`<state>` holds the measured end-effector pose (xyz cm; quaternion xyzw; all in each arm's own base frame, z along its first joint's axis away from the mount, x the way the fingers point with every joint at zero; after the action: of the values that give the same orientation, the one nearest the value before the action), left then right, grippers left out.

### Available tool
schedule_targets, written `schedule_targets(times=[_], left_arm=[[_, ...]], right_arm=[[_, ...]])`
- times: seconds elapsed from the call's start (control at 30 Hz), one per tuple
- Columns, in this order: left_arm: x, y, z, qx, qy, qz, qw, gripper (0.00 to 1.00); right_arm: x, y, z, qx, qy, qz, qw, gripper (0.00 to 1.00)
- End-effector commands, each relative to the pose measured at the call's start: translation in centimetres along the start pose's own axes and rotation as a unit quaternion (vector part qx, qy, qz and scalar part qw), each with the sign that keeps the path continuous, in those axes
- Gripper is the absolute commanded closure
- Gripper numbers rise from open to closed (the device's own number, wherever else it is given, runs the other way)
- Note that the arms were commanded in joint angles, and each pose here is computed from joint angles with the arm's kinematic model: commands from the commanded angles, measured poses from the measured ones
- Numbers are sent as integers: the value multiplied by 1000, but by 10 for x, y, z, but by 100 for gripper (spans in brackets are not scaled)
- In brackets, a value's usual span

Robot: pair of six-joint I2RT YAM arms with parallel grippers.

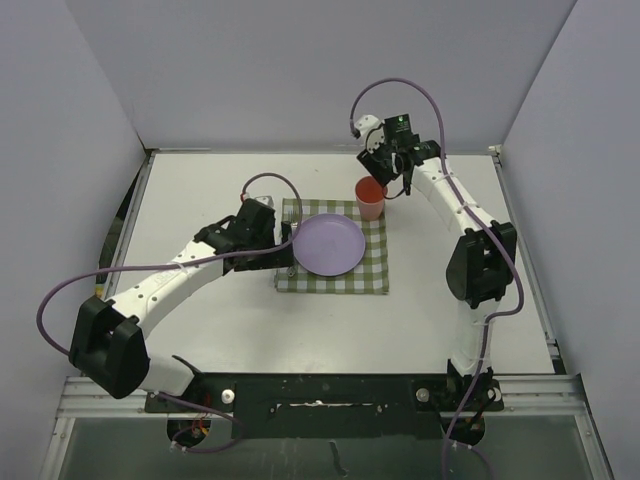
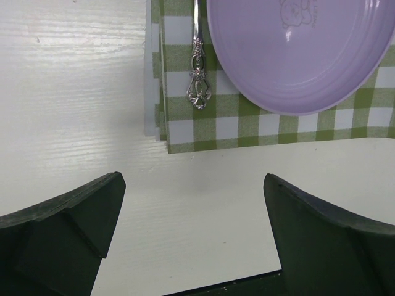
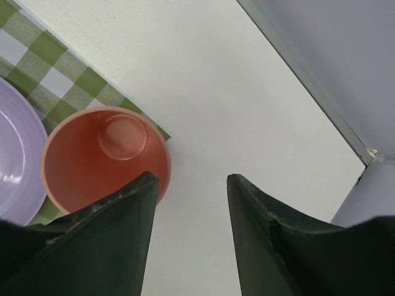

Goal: Set the dinner table for one person
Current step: Adjust the cup on the napkin.

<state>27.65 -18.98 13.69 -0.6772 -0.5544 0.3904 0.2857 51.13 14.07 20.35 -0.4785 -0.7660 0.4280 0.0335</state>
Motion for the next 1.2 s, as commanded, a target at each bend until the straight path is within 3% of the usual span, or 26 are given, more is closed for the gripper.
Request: schedule_targets(times=[0.0,0.43,0.53,0.6,0.67,1.17], left_arm=[[7,-10,-4,-19,-8,-2,1000,2],[7,5,3,0,-13,-6,1000,2],[7,9,5,5,-13,-9,1000,2],[7,12,6,10,-13,-11,1000,2],[7,17,7,16,-13,-12,1000,2],[3,29,9,32,-17,-11,999,2]], right_arm=[[1,7,4,2,14,-4,1000,51],[7,23,31,15,17,-14,1000,55],[11,28,37,17,19,-23,999,70],[12,31,40,21,18,-26,999,90],[11,33,38,22,16,-27,999,100],[16,47,42,22,15,-40,999,100]])
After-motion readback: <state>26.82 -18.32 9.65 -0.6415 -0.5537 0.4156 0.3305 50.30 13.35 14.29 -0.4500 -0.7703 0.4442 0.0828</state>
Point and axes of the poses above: each gripper's point midway between its finger pads, its own y axis out along the fingers, its own x axis along the line the jaws close on, z = x × y, the point moved 1 cm from there along -y, back along the fingers, and after that the axes turned 4 degrees about y, right-handed, at the moved point
